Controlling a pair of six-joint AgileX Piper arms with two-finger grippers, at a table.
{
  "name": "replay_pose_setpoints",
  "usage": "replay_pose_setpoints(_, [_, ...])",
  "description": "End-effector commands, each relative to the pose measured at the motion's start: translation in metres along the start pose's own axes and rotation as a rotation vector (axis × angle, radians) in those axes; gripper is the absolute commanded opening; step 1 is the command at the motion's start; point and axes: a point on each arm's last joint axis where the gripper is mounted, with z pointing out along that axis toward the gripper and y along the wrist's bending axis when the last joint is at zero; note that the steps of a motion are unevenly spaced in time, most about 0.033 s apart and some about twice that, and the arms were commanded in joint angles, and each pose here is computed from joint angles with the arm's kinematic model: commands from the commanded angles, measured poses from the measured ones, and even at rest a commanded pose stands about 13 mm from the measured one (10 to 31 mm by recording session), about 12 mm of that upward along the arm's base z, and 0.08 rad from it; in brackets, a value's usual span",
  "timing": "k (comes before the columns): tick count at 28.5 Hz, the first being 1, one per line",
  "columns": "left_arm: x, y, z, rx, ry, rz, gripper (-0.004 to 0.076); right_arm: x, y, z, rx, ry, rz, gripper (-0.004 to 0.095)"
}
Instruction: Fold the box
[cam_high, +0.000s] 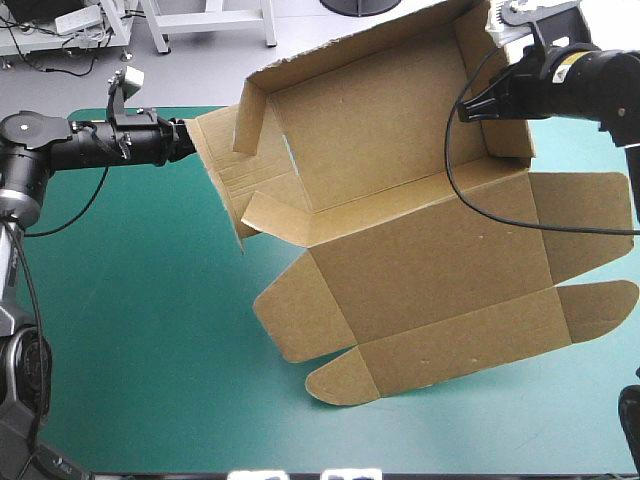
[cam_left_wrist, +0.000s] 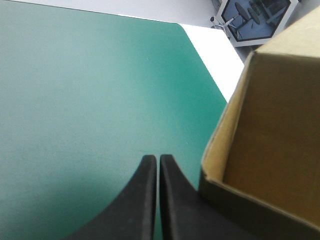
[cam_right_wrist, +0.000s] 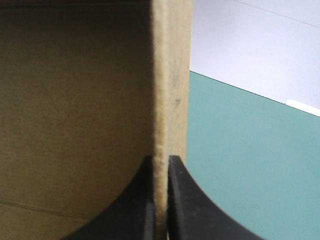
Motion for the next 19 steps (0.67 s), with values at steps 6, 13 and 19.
replay_pose_setpoints(6, [0.000, -0.061, -0.011, 0.154, -0.015, 0.070, 0.0011, -0.012, 0.003, 0.004, -0.043, -0.100, 0.037, -0.0021])
replay_pose_setpoints(13, [0.007, -0.080, 0.006, 0.209, 0.032, 0.144, 0.0052, -0.013, 0.003, 0.008, -0.043, -0.100, 0.037, -0.0021])
replay_pose_setpoints(19, [0.009, -0.083, 0.008, 0.214, 0.039, 0.150, 0.0204, -0.013, 0.002, 0.008, -0.038, -0.100, 0.031, -0.0021])
